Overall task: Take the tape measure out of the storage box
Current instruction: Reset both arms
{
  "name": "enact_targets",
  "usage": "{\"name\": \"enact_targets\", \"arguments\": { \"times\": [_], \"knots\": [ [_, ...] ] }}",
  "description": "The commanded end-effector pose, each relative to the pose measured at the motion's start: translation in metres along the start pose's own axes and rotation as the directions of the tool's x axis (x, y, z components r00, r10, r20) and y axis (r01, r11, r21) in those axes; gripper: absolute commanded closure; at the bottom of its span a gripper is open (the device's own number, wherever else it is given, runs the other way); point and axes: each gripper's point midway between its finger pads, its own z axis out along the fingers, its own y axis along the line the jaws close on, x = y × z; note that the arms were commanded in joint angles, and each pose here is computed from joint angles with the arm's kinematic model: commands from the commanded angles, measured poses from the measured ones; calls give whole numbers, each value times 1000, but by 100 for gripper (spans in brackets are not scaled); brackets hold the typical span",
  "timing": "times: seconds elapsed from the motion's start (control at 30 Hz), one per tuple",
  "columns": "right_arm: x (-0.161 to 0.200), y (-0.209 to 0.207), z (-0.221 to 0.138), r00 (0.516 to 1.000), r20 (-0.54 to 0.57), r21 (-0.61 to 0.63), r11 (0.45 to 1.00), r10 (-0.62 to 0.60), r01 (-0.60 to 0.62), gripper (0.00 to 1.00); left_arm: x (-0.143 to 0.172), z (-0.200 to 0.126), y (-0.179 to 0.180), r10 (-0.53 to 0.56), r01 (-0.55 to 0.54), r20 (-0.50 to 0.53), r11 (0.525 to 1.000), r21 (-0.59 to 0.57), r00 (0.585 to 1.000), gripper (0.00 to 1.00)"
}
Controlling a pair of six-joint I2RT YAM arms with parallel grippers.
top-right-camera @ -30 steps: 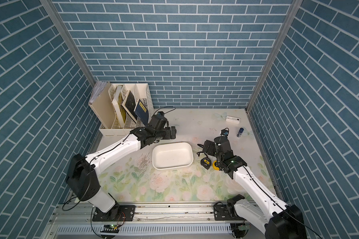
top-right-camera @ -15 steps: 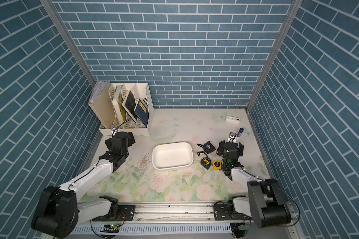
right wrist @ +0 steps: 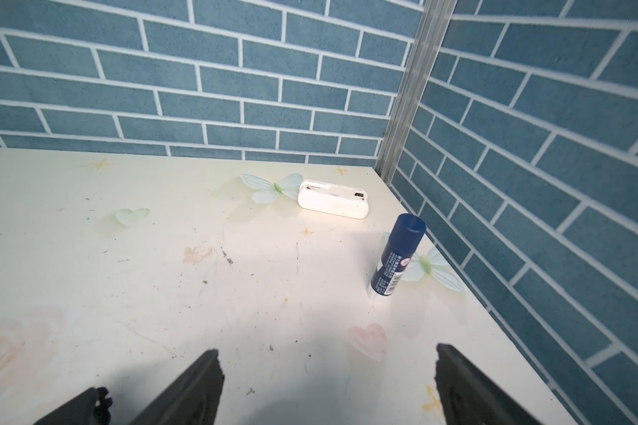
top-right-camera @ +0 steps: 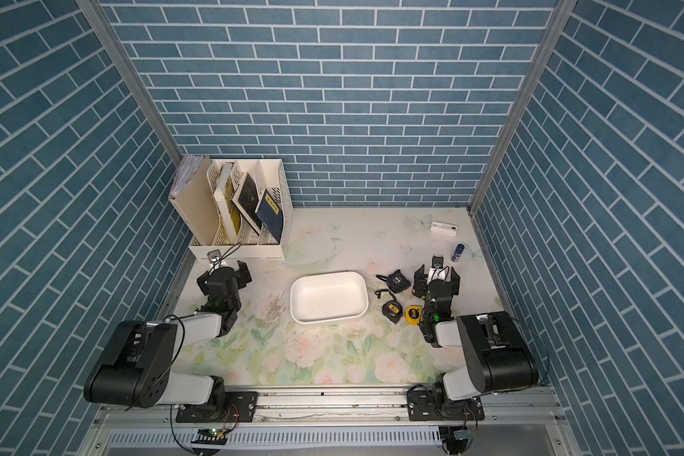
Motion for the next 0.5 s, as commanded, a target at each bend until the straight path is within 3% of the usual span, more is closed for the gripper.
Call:
{"name": "enact_targets", "arguments": {
  "times": [0.0,0.13,0.17,0.2,0.23,0.43,0.47],
  "knots": [
    [-15,-2,-1,997,71,-17,1000,16,-15,8,-12,-1,-25,41,-56,103,988,142,994,0],
    [-8,-5,-2,995,75,-63,997,59,-54,11,-14,-10,-24,26,-48,135,985,166,991,0],
    [-11,-9,-8,990,129,-50,997,64,-58,12,-12,-12,-22,16,-40,139,984,172,990,0],
    [-3,-9,-7,995,78,-53,997,66,-62,12,-12,-13,-19,-3,-24,148,984,179,989,0],
    [-9,-10,-8,991,114,-53,997,67,-61,12,-10,-14,-17,-16,-13,149,982,190,989,0],
    [-3,-8,0,996,65,-57,996,66,-63,13,-6,-17,-15,-25,-10,165,978,206,986,0],
    [-6,-10,-1,994,83,-48,997,69,-65,0,-6,-17,-15,-25,-10,165,978,206,986,0]
  ]
}}
